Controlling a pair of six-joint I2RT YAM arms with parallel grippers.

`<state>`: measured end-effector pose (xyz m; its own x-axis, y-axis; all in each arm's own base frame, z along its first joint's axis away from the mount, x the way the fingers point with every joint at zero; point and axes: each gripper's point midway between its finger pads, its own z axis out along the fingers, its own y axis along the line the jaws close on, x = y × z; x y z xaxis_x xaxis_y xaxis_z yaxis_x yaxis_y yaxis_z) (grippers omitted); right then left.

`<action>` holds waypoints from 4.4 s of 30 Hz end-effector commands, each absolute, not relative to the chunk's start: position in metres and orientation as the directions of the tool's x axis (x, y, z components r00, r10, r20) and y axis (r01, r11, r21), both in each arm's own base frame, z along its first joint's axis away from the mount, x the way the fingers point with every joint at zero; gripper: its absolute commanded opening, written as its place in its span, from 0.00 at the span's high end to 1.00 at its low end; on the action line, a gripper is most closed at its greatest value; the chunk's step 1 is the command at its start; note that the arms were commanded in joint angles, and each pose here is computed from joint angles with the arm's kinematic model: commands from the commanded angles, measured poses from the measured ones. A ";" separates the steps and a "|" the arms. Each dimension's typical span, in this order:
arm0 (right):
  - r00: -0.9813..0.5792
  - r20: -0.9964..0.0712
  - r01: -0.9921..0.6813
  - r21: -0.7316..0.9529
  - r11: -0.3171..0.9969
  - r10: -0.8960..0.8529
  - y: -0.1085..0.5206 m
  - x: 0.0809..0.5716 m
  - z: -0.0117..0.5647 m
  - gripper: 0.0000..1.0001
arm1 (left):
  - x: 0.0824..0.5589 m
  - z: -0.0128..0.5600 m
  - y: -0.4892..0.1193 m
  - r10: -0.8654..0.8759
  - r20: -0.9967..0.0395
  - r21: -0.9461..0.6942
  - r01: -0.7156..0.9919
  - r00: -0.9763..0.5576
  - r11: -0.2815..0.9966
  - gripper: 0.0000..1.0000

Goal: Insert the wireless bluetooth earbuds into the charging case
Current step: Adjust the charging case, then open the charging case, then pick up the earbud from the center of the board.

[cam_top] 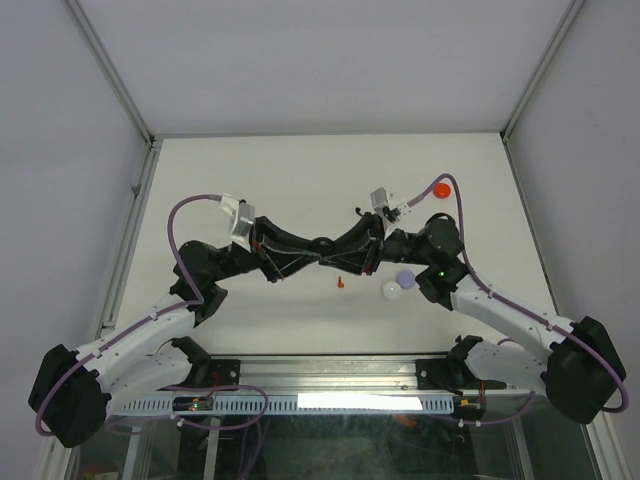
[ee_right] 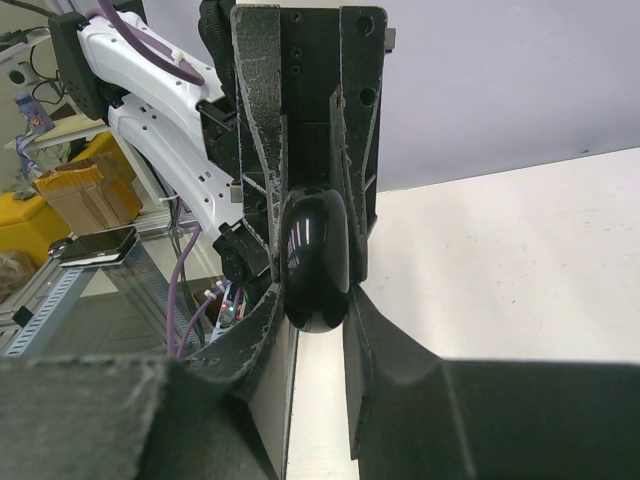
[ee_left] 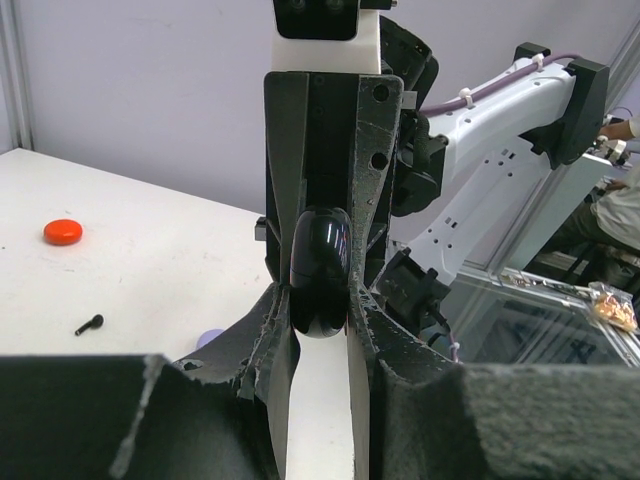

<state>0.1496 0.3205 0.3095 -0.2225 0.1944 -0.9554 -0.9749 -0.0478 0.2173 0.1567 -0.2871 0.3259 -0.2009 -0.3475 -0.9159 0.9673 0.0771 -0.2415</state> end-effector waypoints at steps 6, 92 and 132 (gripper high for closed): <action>-0.200 -0.960 -0.978 0.185 -0.093 0.194 0.331 0.142 0.323 1.00 | 0.141 0.331 -0.294 -0.325 -0.929 -0.186 0.983 -0.179 -0.010 0.71; -0.126 -0.991 -0.862 0.134 0.490 0.048 0.280 0.223 0.321 0.36 | 0.206 0.299 -0.265 -0.180 -0.984 -0.095 0.902 -0.019 0.421 1.00; -0.716 -0.698 -0.028 -0.009 1.000 -0.026 0.123 0.436 0.056 0.65 | 0.262 0.314 -0.189 -0.241 -0.970 -0.189 0.685 -0.020 0.704 1.00</action>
<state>0.4167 0.1252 0.0493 -0.7295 -0.0472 -0.6823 -0.0705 0.9975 0.0063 0.2651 -0.1866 0.2815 -0.0836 -0.2152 -0.9730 0.6413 0.7358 -0.2178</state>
